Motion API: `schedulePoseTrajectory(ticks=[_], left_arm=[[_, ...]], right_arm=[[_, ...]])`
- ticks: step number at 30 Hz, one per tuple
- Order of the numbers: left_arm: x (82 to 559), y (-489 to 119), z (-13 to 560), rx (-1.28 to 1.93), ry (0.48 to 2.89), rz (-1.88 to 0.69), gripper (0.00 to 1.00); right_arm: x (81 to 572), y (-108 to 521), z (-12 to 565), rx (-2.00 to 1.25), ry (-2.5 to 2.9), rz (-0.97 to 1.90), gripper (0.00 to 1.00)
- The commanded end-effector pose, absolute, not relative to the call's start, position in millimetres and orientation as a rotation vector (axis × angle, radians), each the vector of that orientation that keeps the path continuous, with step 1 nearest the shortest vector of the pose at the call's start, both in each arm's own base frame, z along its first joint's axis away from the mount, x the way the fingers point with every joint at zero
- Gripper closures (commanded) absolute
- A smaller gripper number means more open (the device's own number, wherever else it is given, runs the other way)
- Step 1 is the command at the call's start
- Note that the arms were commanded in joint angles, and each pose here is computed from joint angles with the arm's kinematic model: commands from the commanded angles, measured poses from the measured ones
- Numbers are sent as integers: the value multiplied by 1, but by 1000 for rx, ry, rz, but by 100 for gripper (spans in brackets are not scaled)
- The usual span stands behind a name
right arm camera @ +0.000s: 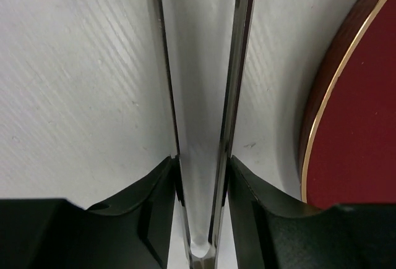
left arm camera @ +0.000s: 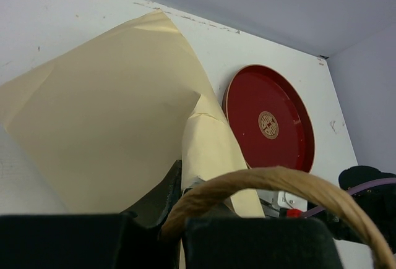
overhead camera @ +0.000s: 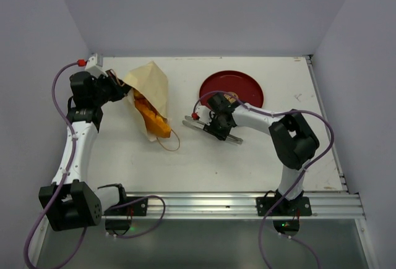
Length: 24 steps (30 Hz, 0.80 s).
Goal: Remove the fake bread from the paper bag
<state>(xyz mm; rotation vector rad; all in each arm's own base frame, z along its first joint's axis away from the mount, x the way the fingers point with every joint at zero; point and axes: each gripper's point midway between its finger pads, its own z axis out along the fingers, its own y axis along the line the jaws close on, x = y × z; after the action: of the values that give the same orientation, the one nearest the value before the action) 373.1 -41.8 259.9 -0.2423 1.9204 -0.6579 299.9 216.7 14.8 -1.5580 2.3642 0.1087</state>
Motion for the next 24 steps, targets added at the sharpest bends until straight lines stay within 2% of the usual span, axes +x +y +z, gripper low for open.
schedulePoseTrajectory(ticks=[1, 13, 19, 24], left_arm=[[372, -34, 264, -260, 1898, -630, 100], [368, -38, 261, -252, 1901, -652, 100], [366, -38, 261, -250, 1903, -653, 100], [364, -39, 259, -249, 1903, -658, 100]], right_arm=[[305, 228, -3, -1533, 2317, 227, 58], [295, 205, -23, -1523, 2362, 297, 36], [288, 199, -29, -1562, 2401, 296, 33], [279, 193, -37, -1593, 2427, 304, 34]])
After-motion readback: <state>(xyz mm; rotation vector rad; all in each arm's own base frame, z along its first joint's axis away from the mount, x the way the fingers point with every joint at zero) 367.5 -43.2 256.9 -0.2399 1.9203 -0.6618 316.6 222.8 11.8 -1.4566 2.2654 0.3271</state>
